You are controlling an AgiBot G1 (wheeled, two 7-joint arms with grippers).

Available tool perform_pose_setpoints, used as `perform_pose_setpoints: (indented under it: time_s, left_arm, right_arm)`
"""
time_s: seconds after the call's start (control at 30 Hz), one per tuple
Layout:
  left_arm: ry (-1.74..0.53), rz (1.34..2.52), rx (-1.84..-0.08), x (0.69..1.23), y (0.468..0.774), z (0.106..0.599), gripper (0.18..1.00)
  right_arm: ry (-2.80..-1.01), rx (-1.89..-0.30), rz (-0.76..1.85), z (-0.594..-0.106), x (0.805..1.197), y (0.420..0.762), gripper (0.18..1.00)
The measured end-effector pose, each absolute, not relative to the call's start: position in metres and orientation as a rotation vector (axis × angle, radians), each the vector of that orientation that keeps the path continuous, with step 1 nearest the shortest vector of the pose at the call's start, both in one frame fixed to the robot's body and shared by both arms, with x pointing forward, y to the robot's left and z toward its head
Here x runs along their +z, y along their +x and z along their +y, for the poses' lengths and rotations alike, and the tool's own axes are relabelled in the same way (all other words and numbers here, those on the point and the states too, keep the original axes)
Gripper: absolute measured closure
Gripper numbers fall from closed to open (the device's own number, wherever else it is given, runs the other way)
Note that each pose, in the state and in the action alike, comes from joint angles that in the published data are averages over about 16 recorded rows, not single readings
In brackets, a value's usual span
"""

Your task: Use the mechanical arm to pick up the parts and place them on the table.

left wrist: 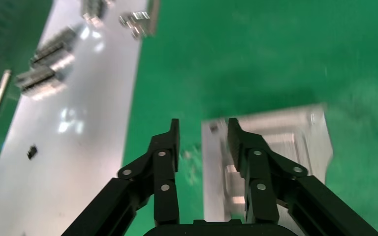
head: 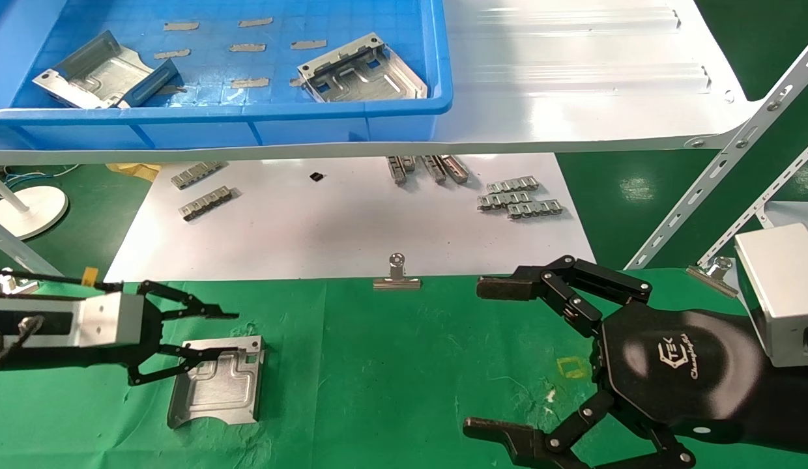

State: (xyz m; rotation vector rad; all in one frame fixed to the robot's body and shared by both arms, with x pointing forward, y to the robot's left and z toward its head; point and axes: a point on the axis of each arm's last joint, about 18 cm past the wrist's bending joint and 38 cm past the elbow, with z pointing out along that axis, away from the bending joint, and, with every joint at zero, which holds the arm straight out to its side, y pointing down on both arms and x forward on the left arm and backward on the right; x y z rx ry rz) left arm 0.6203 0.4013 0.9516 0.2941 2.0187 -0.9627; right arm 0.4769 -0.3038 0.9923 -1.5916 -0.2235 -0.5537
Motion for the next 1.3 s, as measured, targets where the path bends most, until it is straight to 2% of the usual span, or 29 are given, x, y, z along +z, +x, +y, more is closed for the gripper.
perform_pose_setpoints:
  time_s: [0.17, 0.3, 0.7, 0.9, 1.1, 1.3]
  left_arm:
    - [0.224, 1.978, -1.060, 0.960, 0.617, 0.401, 0.738]
    - [0.178, 1.950, -1.117, 0.964, 0.616, 0.402, 0.647]
    - [0.163, 1.934, -1.171, 0.965, 0.614, 0.398, 0.383]
    - [0.167, 1.924, -1.230, 0.966, 0.611, 0.388, 0.285]
    - [0.172, 1.908, -1.311, 0.968, 0.605, 0.377, 0.220]
    - [0.179, 1.894, -1.389, 0.971, 0.596, 0.365, 0.191]
  right_arm:
    - [-1.591, -0.554, -0.223, -0.304, 0.992, 0.477, 0.179]
    - [-1.591, -0.554, -0.223, -0.304, 0.992, 0.477, 0.179]
    - [-1.591, -0.554, -0.223, -0.304, 0.992, 0.477, 0.179]
    - [-1.591, -0.554, -0.223, -0.304, 0.992, 0.477, 0.179]
    - [-1.591, -0.554, -0.223, -0.304, 0.992, 0.477, 0.179]
    - [-1.591, -0.554, -0.223, -0.304, 0.992, 0.477, 0.179]
